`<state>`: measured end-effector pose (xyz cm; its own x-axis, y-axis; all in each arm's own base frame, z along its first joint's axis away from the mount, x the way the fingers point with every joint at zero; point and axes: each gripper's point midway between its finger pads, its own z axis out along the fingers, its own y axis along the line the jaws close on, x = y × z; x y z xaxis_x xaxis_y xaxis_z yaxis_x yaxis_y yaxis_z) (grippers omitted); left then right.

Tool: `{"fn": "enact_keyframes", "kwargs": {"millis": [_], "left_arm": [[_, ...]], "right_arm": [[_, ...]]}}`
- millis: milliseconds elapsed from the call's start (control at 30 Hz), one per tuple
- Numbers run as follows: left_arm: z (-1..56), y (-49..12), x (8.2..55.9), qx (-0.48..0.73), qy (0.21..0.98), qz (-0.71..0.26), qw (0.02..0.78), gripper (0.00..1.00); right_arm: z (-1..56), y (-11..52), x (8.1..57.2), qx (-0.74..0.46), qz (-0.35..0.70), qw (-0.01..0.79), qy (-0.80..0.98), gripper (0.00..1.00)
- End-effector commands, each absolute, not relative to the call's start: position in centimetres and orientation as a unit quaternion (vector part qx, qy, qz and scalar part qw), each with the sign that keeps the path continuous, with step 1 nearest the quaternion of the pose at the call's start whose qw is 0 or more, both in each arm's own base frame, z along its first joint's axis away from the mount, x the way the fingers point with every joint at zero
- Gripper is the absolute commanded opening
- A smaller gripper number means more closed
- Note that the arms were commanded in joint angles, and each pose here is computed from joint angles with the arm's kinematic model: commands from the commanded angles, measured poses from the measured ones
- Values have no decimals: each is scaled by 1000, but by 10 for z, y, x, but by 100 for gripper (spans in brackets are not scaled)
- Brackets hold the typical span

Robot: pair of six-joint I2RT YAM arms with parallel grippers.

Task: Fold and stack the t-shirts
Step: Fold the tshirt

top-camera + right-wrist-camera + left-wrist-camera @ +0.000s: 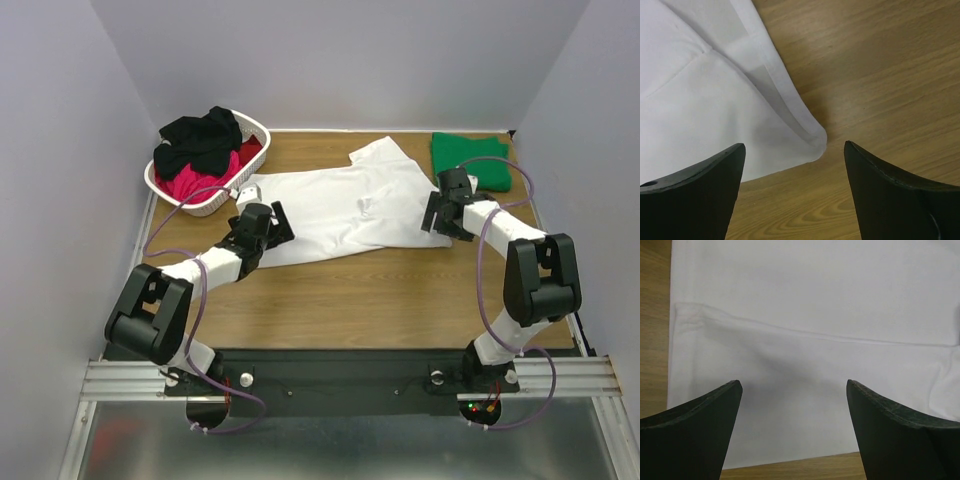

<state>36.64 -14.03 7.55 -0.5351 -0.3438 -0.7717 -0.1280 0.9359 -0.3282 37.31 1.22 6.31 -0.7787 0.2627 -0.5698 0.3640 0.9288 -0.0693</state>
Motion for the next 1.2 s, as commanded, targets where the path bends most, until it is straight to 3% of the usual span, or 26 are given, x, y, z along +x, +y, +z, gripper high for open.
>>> {"fn": "enact_keyframes", "kwargs": {"millis": [0, 567, 867, 1167], "left_arm": [[79, -156, 370, -138, 857, -165, 469, 98], [47, -144, 356, -139, 875, -133, 444, 98], [48, -138, 349, -127, 879, -122, 443, 98], [44, -133, 347, -114, 880, -107, 448, 99]], "right_arm": [[89, 27, 395, 167, -29, 346, 923, 85], [45, -1, 384, 194, -21, 302, 933, 48], [45, -9, 389, 188, -34, 304, 933, 1], [47, -29, 388, 197, -69, 308, 928, 0]]}}
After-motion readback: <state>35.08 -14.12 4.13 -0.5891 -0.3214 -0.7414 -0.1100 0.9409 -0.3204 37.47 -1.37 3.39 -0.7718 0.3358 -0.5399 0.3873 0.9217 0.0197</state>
